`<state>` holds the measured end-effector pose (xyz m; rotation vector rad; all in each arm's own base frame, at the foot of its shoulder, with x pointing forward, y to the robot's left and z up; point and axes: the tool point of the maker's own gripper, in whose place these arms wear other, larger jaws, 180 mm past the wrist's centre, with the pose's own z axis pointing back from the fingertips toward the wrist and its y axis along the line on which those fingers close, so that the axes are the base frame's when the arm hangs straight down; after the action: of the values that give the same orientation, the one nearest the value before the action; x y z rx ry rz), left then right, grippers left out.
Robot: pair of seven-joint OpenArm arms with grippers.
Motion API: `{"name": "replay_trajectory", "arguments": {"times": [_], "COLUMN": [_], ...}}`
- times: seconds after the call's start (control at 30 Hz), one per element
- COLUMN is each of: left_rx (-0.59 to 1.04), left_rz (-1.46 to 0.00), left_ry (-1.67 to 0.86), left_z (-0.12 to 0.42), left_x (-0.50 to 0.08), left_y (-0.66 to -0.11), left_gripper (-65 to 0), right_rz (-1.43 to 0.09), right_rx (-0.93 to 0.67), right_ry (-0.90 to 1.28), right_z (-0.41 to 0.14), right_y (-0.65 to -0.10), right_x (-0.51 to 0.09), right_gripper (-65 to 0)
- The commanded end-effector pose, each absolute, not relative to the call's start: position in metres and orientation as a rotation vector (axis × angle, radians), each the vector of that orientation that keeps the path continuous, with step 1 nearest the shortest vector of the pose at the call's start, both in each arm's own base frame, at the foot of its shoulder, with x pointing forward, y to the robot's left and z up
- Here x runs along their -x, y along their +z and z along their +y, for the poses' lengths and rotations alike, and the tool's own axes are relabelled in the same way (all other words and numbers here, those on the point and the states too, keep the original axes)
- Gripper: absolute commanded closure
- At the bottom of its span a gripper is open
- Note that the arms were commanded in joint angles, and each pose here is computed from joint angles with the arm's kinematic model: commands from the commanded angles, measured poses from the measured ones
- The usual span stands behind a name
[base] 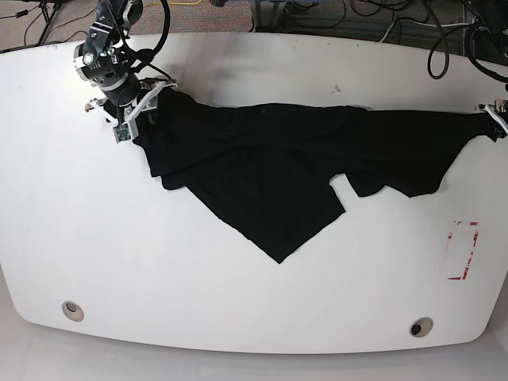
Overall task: Layout the t-shirt on the table in an organized manner, then fold the t-shirt properly
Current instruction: 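Drag the held t-shirt corner with the right gripper toward the shirt center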
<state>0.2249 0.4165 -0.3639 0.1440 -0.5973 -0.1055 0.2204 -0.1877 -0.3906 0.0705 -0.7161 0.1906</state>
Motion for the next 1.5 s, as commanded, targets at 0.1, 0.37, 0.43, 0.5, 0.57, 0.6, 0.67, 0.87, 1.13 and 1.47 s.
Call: {"name": "replay_trajectory", "arguments": {"times": [0.1,0.37,0.43,0.5,0.57,0.6,0.67,0.87,1.13,1.47], "left_rx": [-0.170,-0.174,-0.174,-0.172,-0.172,-0.172,-0.173,-0.171,-0.171,-0.170], "left_rz": [-0.649,-0.656,-0.659,-0.657,-0.657,-0.657,-0.659,-0.661,-0.662,-0.665], "left_ry": [-0.120,-0.121,-0.121,-0.124,-0.124,-0.124,-0.123,-0.124,-0.125,-0.121], "left_z": [0.424,0.424,0.424,0.424,0.424,0.424,0.424,0.423,0.423,0.423], "left_x": [-0.236,-0.237,-0.238,-0.238,-0.238,-0.238,-0.239,-0.240,-0.240,-0.240], "left_y": [-0.346,-0.344,-0.343,-0.344,-0.344,-0.344,-0.343,-0.343,-0.343,-0.343], "left_gripper": [0.0,0.0,0.0,0.0,0.0,0.0,0.0,0.0,0.0,0.0], "right_rz": [-0.797,-0.902,-0.925,-0.948,-0.980,-0.986,-0.996,-0.976,-0.914,-0.859], "right_rx": [-0.042,-0.029,-0.031,-0.035,-0.040,-0.044,-0.060,-0.138,-0.239,-0.314], "right_ry": [0.214,0.238,0.237,0.236,0.232,0.228,0.218,0.247,0.318,0.330], "right_z": [-0.189,-0.186,-0.186,-0.185,-0.185,-0.185,-0.184,-0.165,-0.133,-0.120], "right_y": [-0.364,-0.335,-0.330,-0.325,-0.318,-0.317,-0.317,-0.328,-0.355,-0.391], "right_x": [-0.230,-0.259,-0.269,-0.280,-0.296,-0.302,-0.315,-0.353,-0.387,-0.401], "right_gripper": [-55.0,-60.6,-60.6,-60.6,-60.6,-60.6,-60.6,-60.6,-60.6,-60.6]}}
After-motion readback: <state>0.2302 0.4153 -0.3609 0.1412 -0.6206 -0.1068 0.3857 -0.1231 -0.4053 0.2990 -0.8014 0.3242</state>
